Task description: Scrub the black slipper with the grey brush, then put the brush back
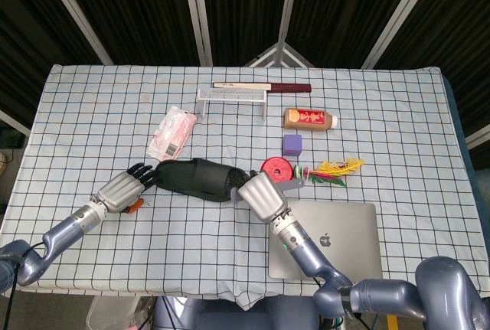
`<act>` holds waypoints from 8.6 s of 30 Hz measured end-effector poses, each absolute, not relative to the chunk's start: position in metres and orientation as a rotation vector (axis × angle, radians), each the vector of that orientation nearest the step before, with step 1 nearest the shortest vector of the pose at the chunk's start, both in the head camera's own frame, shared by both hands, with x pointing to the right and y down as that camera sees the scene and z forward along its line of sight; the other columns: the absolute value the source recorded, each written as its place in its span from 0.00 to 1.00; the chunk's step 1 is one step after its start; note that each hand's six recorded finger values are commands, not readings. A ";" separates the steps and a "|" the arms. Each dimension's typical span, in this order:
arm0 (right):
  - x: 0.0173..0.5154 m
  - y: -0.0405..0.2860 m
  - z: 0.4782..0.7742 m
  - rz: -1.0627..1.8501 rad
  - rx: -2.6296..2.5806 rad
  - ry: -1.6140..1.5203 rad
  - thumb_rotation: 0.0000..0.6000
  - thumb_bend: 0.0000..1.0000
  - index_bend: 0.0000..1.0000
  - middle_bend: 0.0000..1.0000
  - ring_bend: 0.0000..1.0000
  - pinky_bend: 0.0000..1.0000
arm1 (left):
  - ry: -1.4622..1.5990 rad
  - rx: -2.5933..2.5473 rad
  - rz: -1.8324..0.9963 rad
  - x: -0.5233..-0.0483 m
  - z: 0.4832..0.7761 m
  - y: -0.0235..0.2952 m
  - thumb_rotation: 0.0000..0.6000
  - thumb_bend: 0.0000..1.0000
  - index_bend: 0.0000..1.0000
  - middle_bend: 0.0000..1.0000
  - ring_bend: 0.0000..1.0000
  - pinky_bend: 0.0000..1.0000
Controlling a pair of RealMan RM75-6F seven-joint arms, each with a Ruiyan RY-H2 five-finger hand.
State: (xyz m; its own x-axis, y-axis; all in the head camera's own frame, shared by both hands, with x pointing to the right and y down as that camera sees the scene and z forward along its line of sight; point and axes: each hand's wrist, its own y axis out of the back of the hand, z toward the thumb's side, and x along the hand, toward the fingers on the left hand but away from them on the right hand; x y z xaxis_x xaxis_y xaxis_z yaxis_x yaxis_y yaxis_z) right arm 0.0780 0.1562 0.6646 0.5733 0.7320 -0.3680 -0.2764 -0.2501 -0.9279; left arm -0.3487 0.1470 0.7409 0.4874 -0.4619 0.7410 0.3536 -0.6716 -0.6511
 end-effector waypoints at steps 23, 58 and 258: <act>0.037 0.180 0.665 0.796 -1.497 -0.302 1.00 0.92 0.91 0.83 0.67 0.73 | -0.003 -2.025 -1.213 -0.311 0.752 0.168 0.93 0.69 0.12 0.06 0.00 0.00; 0.046 0.184 0.647 0.756 -1.550 -0.357 1.00 0.96 0.90 0.83 0.67 0.73 | -0.072 -1.891 -1.282 -0.345 0.732 0.191 0.92 0.68 0.10 0.05 0.00 0.00; 0.222 0.210 0.672 1.300 -1.682 -0.280 1.00 0.34 0.00 0.00 0.10 0.39 | 0.493 -1.949 -1.197 -0.387 0.630 0.170 1.00 0.31 0.00 0.00 0.00 0.00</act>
State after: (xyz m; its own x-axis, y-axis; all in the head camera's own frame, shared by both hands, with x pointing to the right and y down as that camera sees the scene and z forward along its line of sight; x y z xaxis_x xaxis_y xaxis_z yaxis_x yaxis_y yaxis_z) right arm 0.2219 0.2103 0.6718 0.4069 0.6673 -0.6238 -0.3511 -0.5162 -0.7812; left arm -0.3866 0.1699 0.6296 0.4809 -0.6652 0.5712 0.0697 -0.6204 -0.7812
